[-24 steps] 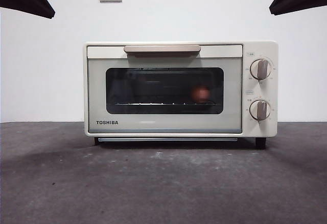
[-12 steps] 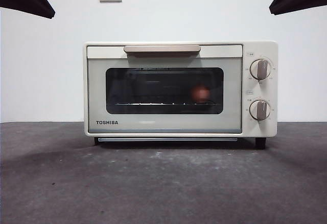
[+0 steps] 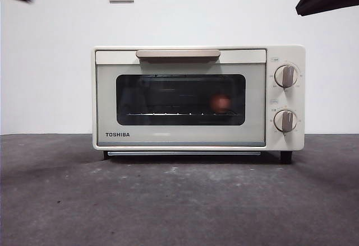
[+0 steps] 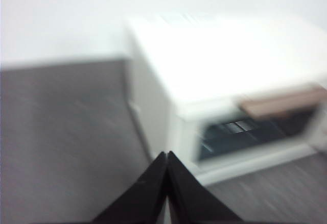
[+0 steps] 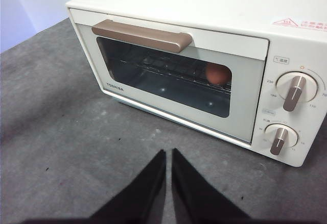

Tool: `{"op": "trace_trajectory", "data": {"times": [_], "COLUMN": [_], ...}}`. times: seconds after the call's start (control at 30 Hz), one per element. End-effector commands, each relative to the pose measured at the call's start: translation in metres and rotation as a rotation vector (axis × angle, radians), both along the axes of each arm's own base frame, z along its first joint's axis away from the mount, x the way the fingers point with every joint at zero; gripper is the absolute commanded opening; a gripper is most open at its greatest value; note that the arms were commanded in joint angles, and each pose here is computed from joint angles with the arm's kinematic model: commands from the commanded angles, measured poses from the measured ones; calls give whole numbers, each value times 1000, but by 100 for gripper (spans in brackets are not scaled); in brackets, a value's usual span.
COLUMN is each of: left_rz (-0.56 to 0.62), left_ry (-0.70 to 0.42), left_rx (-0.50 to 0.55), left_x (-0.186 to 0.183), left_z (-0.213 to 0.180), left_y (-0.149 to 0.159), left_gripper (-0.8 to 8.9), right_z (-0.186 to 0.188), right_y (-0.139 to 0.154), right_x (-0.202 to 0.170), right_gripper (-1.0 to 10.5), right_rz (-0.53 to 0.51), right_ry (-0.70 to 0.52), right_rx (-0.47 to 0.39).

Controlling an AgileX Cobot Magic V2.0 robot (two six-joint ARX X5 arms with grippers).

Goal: Eggoven

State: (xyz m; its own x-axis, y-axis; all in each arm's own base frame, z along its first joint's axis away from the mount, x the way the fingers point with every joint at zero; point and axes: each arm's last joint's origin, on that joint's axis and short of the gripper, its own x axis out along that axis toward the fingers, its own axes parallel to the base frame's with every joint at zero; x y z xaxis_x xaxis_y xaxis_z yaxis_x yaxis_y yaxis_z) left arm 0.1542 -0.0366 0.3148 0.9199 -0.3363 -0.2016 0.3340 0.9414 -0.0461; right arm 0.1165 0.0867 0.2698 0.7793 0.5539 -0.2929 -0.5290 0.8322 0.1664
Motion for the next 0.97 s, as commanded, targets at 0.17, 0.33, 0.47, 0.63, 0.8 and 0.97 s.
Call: {"op": "trace_trajectory", "data": {"times": [0.17,0.33,0.47,0.63,0.8,0.97], "left_rz": [181,269,295,294,293,292], "left_ry": [-224,-231,-190,-148,-128,-102], "left_rx": [82,98,95,96,97,98], "left_x": [-33,-46,-49,-52,-54,-58], "left_z": [-17,-51,-85,-119,-141,-156], "left_y": [31,40,43,43,43,42], "left_gripper": [7,7,7,7,7,7], "right_z": [3,3,3,3,3,3], "right_y": [1,1,1,1,1,1], "right_x": [0,0,0,0,0,0], "right_gripper": [4,4,4,4,4,4], "right_rz": [9,9,9,8,9,9], "right_ry": [-17,-17,-17,-17,-17,-17], "right_rx": [3,3,3,3,3,3]}}
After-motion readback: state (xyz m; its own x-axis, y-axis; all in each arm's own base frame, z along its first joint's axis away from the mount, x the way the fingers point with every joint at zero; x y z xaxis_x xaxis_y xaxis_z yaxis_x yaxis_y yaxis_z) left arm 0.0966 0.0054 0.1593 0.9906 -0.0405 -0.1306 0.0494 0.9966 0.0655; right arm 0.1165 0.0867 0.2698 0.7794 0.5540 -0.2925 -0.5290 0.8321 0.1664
